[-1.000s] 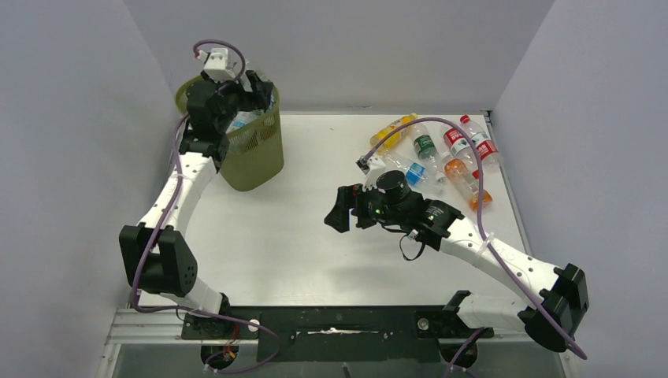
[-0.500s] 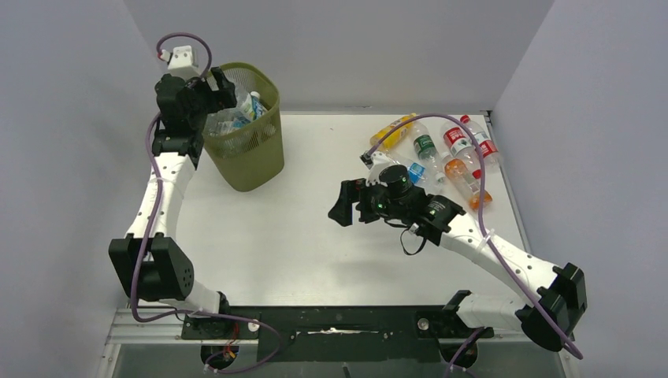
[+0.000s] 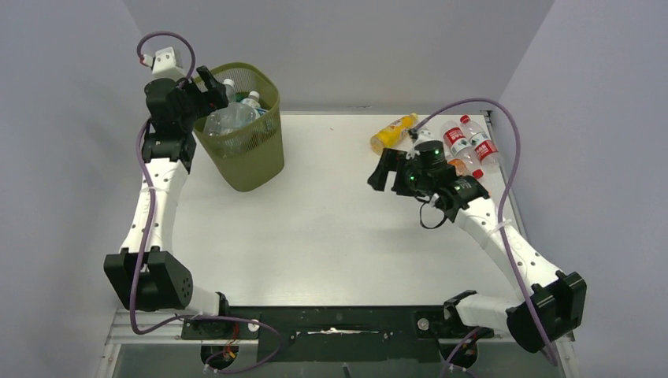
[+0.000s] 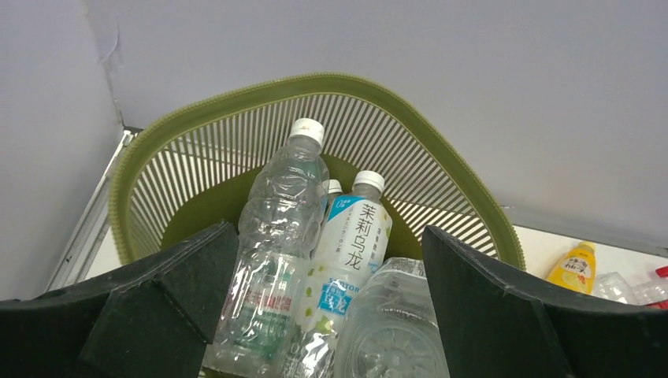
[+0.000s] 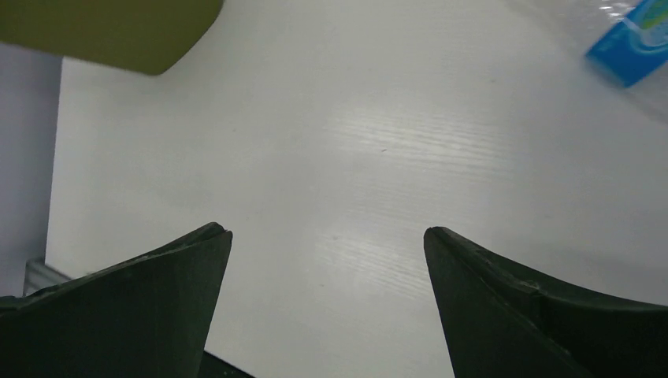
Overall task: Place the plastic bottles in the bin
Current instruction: Place the plastic bottle in the trash bin, then pick up the plastic bottle at the center of the board.
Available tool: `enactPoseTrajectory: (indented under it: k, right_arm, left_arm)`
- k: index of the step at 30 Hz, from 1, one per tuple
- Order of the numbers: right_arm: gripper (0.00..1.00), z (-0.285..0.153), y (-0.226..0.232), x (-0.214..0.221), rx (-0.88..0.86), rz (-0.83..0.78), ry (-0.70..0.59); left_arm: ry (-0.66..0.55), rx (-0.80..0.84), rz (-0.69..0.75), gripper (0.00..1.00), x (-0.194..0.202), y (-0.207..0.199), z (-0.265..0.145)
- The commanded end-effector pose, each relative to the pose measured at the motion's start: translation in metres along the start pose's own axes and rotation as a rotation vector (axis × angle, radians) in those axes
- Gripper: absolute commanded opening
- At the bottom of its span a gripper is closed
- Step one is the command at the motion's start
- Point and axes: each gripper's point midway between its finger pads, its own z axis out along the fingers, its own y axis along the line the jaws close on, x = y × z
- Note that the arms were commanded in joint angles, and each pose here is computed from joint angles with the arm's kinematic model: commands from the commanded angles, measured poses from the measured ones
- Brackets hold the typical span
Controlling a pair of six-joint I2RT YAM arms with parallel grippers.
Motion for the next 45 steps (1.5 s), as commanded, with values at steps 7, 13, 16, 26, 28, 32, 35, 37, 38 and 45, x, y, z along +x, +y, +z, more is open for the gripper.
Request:
enactPoseTrajectory:
  k: [7, 13, 16, 26, 28, 32, 35, 37, 38, 45]
  right_arm:
    - [1.00, 0.002, -0.143, -0.048, 0.383, 0.165, -0.079]
    - [0.99, 0.027, -0.190, -0.065, 0.454, 0.212, -0.098]
    - [0.98, 0.041, -0.208, -0.072, 0.478, 0.235, -0.091]
    - [0.93, 0.075, -0.230, -0.109, 0.453, 0.210, -0.149]
    - [0.92, 0.081, -0.231, -0.114, 0.444, 0.197, -0.158]
    - [0.91, 0.094, -0.235, -0.114, 0.418, 0.176, -0.155]
    - [0.90, 0.103, -0.233, -0.108, 0.380, 0.165, -0.143]
    - [0.89, 0.109, -0.232, -0.103, 0.354, 0.158, -0.135]
    - [0.89, 0.111, -0.231, -0.099, 0.339, 0.158, -0.128]
    - [0.88, 0.117, -0.211, -0.072, 0.242, 0.139, -0.091]
  left_arm:
    - [-0.076, 0.025, -0.096, 0.88, -0.047, -0.013, -0.035]
    - [-0.033, 0.087, -0.146, 0.88, -0.033, -0.025, -0.049]
    - [-0.006, 0.128, -0.150, 0.88, -0.033, -0.034, -0.059]
    - [0.068, 0.332, -0.235, 0.89, -0.032, -0.086, -0.099]
    - [0.088, 0.350, -0.239, 0.89, -0.027, -0.092, -0.104]
    - [0.150, 0.391, -0.244, 0.89, -0.007, -0.107, -0.111]
    - [0.177, 0.403, -0.239, 0.89, 0.006, -0.116, -0.115]
    - [0.199, 0.421, -0.236, 0.89, 0.015, -0.125, -0.117]
    - [0.207, 0.425, -0.235, 0.89, 0.018, -0.128, -0.118]
    - [0.248, 0.438, -0.220, 0.88, 0.038, -0.143, -0.118]
